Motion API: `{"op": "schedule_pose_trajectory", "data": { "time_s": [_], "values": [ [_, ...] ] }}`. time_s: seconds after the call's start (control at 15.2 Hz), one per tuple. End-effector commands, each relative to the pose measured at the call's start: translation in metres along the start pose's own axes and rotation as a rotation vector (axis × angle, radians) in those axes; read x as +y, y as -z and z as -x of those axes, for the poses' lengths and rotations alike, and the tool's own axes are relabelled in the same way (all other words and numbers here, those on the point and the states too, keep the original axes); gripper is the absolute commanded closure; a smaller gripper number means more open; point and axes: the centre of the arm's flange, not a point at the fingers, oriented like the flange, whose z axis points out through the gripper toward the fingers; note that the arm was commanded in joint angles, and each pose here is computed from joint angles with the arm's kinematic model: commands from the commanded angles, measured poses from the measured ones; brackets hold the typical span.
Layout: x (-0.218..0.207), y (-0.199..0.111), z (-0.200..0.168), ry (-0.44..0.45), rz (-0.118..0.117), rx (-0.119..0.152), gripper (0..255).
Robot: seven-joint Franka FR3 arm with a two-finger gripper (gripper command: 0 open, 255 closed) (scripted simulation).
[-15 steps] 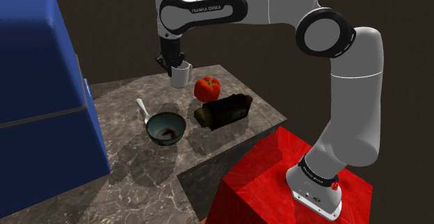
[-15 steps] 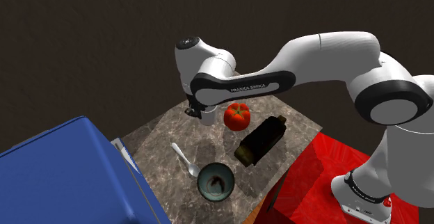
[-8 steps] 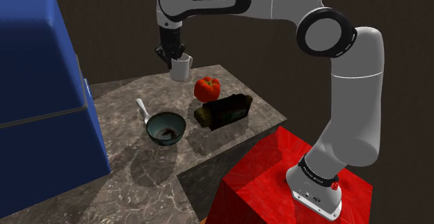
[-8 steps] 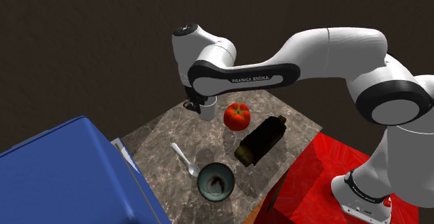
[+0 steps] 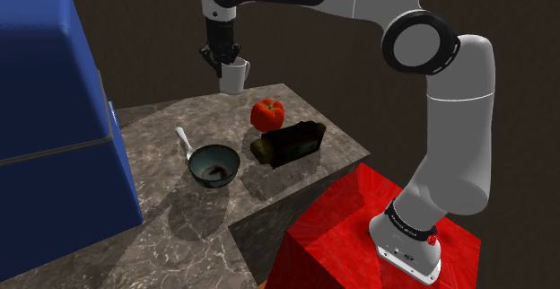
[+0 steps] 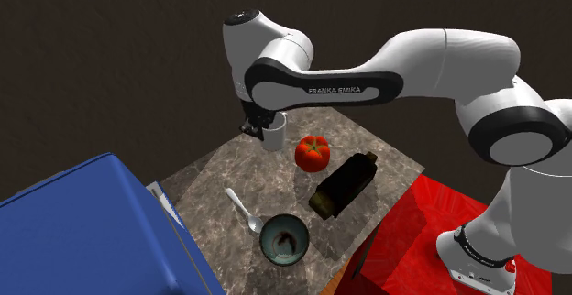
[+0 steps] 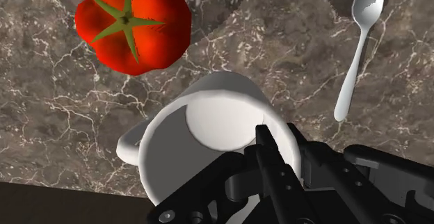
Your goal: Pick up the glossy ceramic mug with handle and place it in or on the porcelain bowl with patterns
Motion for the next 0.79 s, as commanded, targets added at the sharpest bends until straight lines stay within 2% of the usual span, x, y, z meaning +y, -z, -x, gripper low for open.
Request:
{"op": "schedule_pose_trajectory", "data": {
  "time_s": [0.0,0.73],
  "values": [
    [-0.008,0.006,0.010,0.000,0.000,0.000,255],
    [-0.100,0.020,0.122,0.000,0.000,0.000,255]
  ]
}}
